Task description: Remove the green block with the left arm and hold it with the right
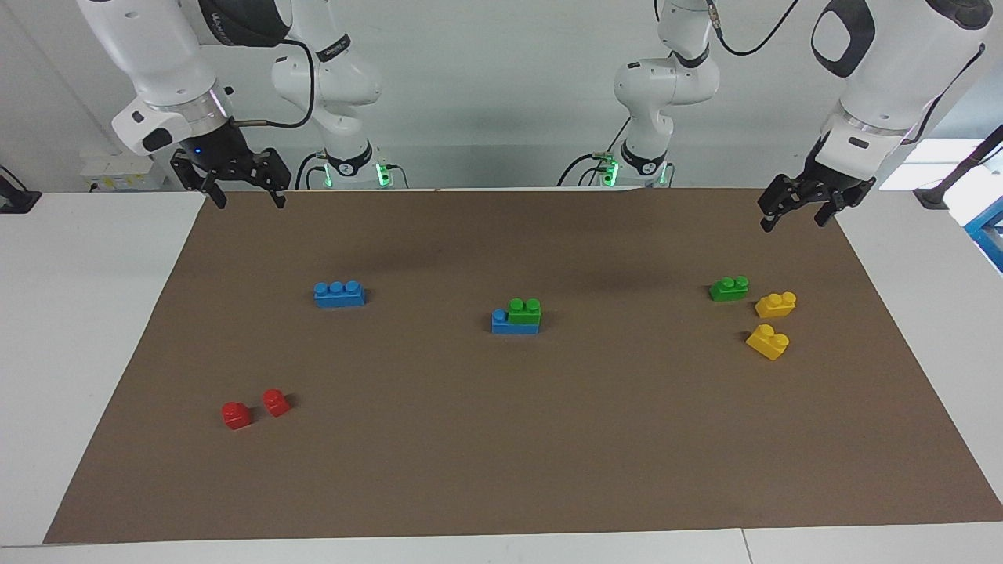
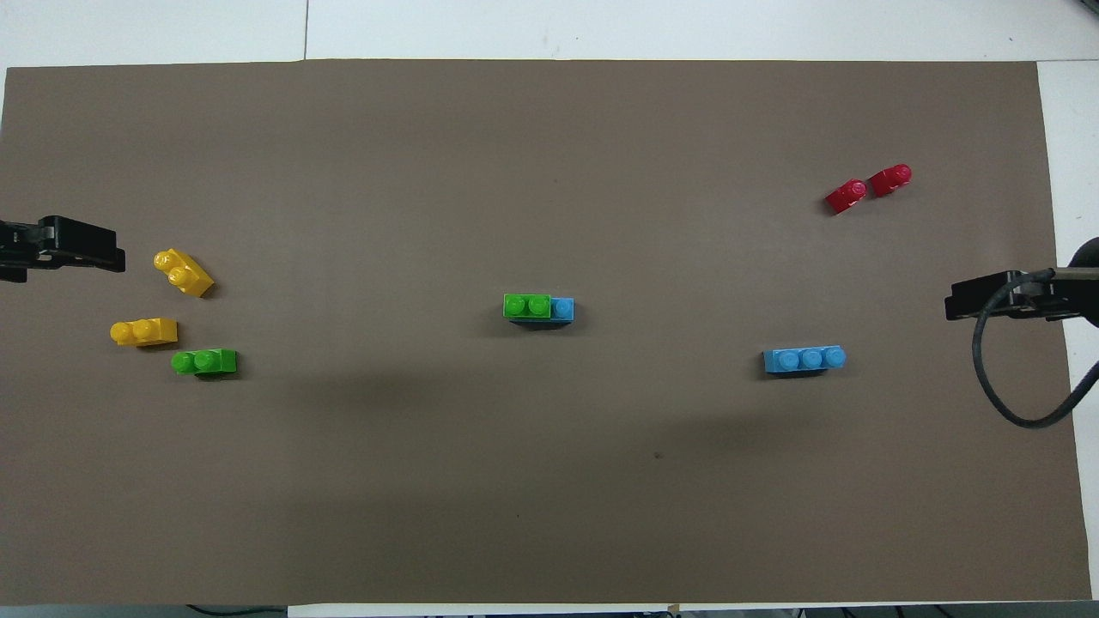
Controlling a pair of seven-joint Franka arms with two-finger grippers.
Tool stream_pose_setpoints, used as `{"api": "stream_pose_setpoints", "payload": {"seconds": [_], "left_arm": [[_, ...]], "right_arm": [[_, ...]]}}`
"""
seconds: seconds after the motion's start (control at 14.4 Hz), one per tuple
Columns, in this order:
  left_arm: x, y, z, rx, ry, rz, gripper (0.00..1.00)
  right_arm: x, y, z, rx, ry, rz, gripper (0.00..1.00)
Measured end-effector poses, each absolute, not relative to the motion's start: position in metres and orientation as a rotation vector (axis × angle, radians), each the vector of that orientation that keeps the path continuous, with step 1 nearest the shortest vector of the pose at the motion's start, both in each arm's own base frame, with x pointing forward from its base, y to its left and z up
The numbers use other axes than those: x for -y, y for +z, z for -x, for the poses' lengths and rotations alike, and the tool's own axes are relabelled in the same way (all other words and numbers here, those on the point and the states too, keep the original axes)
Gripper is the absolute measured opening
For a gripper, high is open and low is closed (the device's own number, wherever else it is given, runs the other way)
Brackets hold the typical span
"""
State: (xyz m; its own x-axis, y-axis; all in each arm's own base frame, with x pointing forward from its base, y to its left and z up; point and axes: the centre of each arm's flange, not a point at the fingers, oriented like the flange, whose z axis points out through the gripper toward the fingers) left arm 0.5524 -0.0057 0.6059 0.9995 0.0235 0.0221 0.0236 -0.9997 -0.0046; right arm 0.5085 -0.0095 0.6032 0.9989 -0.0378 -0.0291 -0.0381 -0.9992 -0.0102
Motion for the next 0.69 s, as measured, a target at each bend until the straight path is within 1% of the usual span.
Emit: {"api": "stream_pose_setpoints", "payload": {"seconds": [0.42, 0.56, 0.69], "left_arm": [[0.005, 0.596, -0.549, 0.041, -0.016, 3.136, 1.00], [0.005, 0.586, -0.546, 0.054, -0.040, 3.136, 1.00], [0.007, 0.576, -0.543, 0.179, -0.080, 3.133, 1.00]], "right_arm": [[0.010, 0.603, -0.509, -0.060, 0.045, 3.130, 1.00], [0.010, 0.603, -0.509, -0.072, 0.042, 3.130, 1.00], [0.010, 0.604, -0.510, -0.106, 0.027, 3.129, 1.00]]}}
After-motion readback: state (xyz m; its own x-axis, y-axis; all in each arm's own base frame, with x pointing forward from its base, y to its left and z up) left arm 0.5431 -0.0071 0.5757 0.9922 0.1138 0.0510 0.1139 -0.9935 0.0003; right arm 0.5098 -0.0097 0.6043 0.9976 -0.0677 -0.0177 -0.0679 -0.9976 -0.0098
